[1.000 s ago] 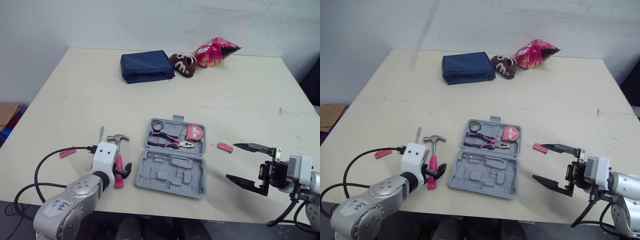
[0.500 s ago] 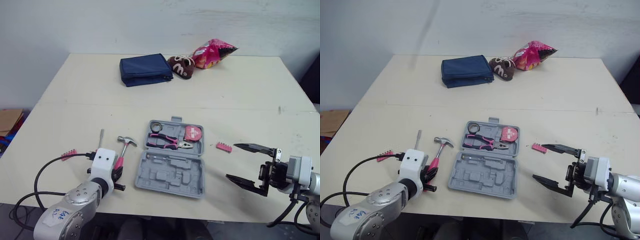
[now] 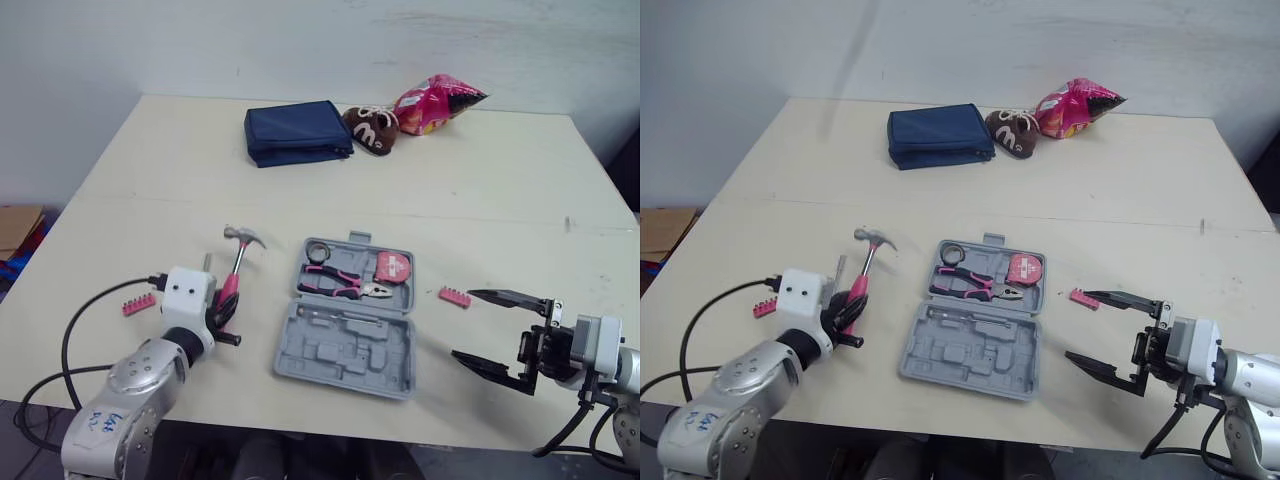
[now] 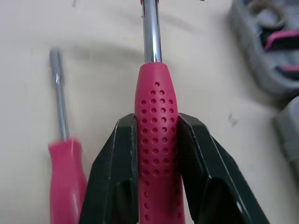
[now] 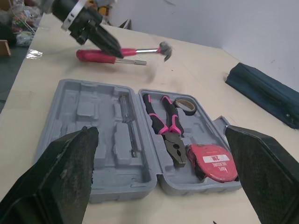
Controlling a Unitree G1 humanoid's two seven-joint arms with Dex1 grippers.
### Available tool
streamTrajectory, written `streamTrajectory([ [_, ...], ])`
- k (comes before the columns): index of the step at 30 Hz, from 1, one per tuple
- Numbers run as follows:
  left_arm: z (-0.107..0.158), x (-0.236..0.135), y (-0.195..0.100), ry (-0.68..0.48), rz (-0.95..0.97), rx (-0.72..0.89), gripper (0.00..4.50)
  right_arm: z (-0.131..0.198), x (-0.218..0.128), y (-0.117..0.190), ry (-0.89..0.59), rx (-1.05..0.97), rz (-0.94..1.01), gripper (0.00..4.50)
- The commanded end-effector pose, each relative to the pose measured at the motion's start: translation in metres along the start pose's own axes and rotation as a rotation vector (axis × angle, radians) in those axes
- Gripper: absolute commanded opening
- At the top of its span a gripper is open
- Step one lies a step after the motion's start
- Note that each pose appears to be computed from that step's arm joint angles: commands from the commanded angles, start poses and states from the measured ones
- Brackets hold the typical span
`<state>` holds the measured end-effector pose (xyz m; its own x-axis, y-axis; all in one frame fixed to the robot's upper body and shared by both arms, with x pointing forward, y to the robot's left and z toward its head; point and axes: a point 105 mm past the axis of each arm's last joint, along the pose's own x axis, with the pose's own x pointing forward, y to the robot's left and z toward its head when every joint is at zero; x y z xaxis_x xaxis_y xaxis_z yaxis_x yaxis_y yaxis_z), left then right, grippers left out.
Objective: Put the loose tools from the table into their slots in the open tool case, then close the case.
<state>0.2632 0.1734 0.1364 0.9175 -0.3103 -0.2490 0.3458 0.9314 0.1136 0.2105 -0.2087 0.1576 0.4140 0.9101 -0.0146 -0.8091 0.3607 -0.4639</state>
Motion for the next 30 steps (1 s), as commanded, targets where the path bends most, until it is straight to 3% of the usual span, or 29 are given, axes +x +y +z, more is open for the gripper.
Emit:
streamTrajectory([
  [1,0.041,-0.008,-0.019,-0.202,-0.23,0.186,0.56,0.009,-0.004,-0.005,-0.011,-0.057,-0.024,4.5],
  [6,0.059,-0.013,-0.036,-0.283,-0.529,0.337,0.56,0.007,-0.005,-0.004,-0.003,-0.06,-0.025,4.5],
  [12,0.057,-0.012,-0.06,-0.215,-0.873,0.563,0.56,0.008,-0.008,-0.005,0.011,-0.071,-0.036,4.5],
  [15,0.047,-0.009,-0.078,-0.113,-1.044,0.653,0.56,0.01,-0.014,-0.003,0.025,-0.071,-0.046,4.5],
  [18,0.044,-0.003,-0.084,-0.062,-1.095,0.677,0.56,0.012,-0.017,-0.002,0.031,-0.068,-0.052,4.5],
  [23,0.033,0.016,-0.091,0.118,-1.112,0.722,0.56,0.017,-0.018,0.002,0.042,-0.059,-0.068,4.5],
  [30,0.027,0.038,-0.111,0.184,-1.125,0.809,0.56,0.02,-0.015,0.01,0.05,-0.039,-0.093,4.5],
])
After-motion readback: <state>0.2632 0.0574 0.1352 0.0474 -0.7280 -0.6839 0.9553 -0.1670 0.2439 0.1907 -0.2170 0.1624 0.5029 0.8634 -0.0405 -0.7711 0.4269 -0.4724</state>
